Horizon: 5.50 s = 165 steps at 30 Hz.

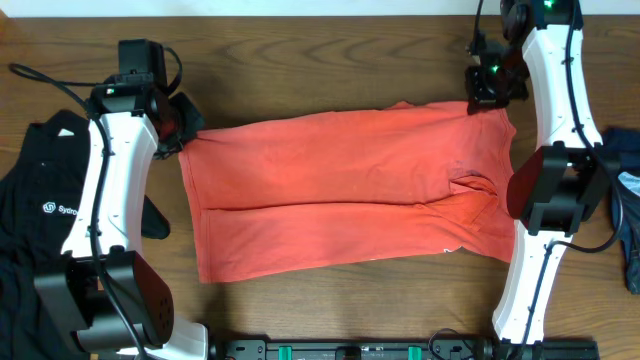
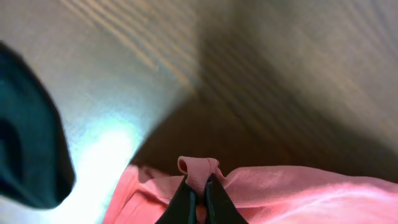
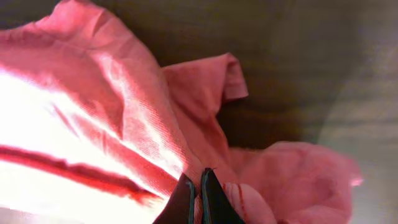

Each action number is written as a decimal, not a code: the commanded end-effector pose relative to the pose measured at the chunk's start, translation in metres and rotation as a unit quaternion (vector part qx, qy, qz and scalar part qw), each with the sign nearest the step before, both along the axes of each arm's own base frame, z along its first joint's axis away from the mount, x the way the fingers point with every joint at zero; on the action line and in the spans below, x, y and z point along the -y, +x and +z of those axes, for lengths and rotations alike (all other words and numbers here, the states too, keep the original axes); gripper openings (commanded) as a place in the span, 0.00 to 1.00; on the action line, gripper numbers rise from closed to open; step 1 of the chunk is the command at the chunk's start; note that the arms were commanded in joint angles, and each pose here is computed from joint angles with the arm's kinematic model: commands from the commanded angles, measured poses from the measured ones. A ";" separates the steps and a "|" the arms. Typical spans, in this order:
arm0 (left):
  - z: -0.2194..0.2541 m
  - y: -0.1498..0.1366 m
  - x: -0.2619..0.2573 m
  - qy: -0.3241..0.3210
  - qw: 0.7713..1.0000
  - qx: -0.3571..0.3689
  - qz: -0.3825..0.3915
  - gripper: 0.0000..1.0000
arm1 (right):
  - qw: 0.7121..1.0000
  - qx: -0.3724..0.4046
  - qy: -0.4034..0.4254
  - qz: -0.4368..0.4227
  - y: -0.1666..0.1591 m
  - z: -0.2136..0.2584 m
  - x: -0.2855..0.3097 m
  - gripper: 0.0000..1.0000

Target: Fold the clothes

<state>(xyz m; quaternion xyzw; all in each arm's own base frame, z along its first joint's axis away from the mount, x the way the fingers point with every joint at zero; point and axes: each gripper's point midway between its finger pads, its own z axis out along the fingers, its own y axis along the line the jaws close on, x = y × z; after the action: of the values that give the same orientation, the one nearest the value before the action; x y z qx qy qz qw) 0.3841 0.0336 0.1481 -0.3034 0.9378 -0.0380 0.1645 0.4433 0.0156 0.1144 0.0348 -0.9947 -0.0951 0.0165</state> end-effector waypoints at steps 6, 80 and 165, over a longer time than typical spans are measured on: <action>0.036 -0.014 0.000 0.016 0.999 0.036 -0.009 0.06 | 0.998 0.024 0.032 -0.042 -0.005 0.038 -0.005 0.02; -0.010 -0.147 0.004 0.063 0.995 0.078 0.017 0.06 | 0.943 0.115 0.085 -0.301 -0.147 -0.018 0.060 0.01; 0.001 -0.074 0.001 0.071 0.959 0.272 0.026 0.06 | 0.905 0.265 0.092 -0.319 -0.082 0.005 0.083 0.01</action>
<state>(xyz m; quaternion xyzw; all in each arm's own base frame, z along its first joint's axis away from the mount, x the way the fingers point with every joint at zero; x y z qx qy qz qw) 0.3007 0.0223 0.1284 -0.2901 0.8653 -0.0677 0.4032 0.3372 -0.0562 0.0830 -0.2868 -0.9119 -0.1828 -0.2297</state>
